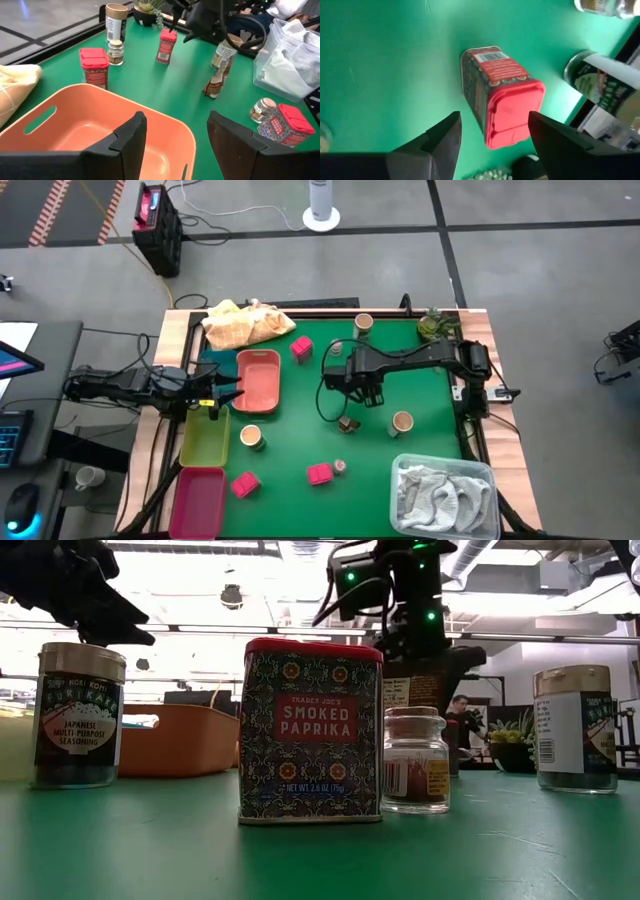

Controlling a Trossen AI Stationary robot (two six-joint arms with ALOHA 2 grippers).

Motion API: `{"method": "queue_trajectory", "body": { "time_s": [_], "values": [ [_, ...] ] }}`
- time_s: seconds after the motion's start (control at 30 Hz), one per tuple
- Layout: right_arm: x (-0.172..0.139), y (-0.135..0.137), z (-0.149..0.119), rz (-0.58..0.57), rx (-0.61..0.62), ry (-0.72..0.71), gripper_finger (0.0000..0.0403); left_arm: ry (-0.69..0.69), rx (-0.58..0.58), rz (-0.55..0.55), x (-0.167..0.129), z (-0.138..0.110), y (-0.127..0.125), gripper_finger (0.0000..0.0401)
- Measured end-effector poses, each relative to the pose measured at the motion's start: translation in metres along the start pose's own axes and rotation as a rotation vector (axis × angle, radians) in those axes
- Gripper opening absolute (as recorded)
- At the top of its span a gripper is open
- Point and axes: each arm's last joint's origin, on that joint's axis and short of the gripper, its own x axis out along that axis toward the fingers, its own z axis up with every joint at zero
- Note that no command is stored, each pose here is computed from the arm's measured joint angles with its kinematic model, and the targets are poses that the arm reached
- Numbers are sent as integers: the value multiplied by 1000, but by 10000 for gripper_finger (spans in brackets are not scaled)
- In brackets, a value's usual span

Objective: Sort spices by type
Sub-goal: Put the top right red seasoning can into the orange bin

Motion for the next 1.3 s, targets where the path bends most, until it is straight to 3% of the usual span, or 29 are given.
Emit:
{"method": "queue_trajectory", "body": {
  "time_s": [0.47,0.67,1.3],
  "values": [
    [18,-46,-20,179,137,47,266,13,-6,-29,0,0,-1,199],
    [22,-52,-26,284,138,45,266,21,-8,-50,0,-1,-1,199],
    [22,-53,-18,253,108,-32,266,20,-4,-49,0,-1,-1,199]
  ]
}}
